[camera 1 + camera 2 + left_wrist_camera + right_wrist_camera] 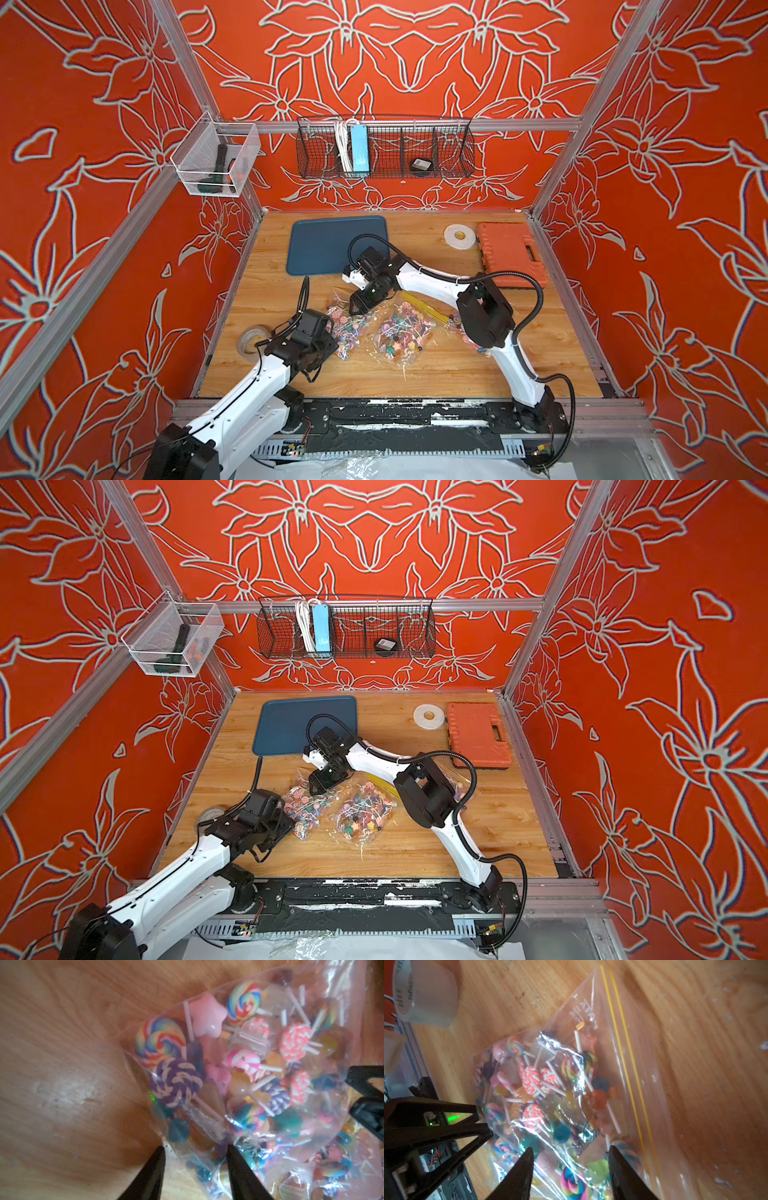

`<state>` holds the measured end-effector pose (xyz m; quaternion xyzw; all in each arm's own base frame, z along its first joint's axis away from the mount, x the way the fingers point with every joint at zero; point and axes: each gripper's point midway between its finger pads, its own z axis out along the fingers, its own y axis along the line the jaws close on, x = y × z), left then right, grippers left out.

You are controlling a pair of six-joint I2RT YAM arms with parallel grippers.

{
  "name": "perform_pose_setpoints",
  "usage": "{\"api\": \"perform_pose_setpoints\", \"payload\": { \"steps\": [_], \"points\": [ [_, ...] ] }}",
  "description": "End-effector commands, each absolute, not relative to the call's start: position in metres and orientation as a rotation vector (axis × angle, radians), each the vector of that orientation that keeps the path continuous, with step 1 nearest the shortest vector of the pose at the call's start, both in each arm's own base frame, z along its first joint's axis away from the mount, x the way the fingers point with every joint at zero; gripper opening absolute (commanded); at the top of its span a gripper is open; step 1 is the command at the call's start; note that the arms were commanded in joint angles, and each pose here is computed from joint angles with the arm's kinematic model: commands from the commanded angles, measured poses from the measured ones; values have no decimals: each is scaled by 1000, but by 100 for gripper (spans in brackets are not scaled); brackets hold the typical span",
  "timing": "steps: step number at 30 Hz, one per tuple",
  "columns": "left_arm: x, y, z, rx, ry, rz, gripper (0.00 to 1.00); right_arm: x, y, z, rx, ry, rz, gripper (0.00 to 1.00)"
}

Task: Pour candies out of the ziploc bag
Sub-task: Adjust the ziploc bag at the center of the board.

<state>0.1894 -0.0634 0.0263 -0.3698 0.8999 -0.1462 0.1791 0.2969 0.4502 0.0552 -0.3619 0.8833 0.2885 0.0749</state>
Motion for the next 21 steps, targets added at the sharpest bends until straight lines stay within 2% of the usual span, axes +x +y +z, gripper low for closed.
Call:
{"api": "perform_pose_setpoints", "payload": {
  "steps": [1, 13, 21],
  "points": [
    [192, -61, 21, -1050, 2543, -383, 51, 293, 439, 38, -1037, 2717, 845, 58],
    [206, -48, 19, -988, 2518, -244, 51, 277, 423, 20, -878, 2806, 881, 56],
    [222, -39, 22, -908, 2514, -126, 52, 268, 408, 20, -730, 2848, 887, 50]
  ]
}}
